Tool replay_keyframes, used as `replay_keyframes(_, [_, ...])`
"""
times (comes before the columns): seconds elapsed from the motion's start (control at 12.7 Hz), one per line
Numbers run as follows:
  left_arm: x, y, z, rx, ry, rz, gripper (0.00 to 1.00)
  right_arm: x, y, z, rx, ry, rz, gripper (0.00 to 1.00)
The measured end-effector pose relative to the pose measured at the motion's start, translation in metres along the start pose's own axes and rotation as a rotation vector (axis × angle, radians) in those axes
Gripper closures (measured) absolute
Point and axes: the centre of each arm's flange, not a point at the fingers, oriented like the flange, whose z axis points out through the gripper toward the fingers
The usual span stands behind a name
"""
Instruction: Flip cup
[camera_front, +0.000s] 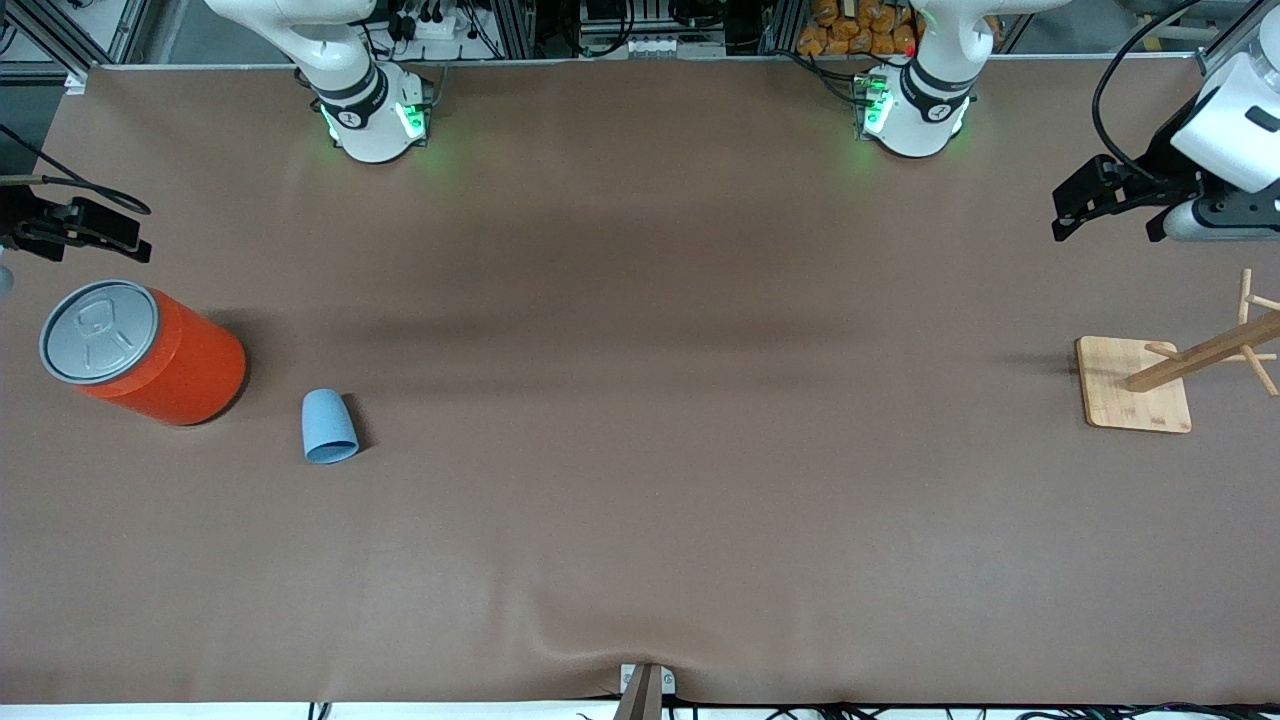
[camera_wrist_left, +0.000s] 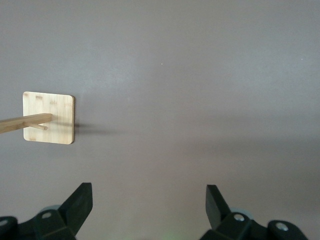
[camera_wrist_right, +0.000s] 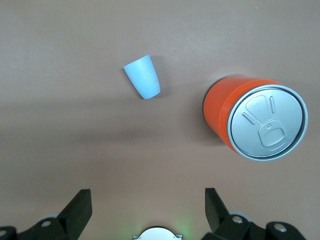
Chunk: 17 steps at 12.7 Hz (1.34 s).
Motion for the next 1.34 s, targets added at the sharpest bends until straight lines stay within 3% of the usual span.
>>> replay_keyframes(0.71, [0.012, -0.005, 0.007, -0.001, -0.010, -0.007, 0.00, 0.010, 0.001, 0.021, -0.002, -0.012, 0.001, 0.00])
replay_keyframes(1.34, [0.014, -0.005, 0.005, -0.002, -0.005, -0.007, 0.00, 0.078, 0.008, 0.151, -0.009, -0.017, -0.081, 0.00])
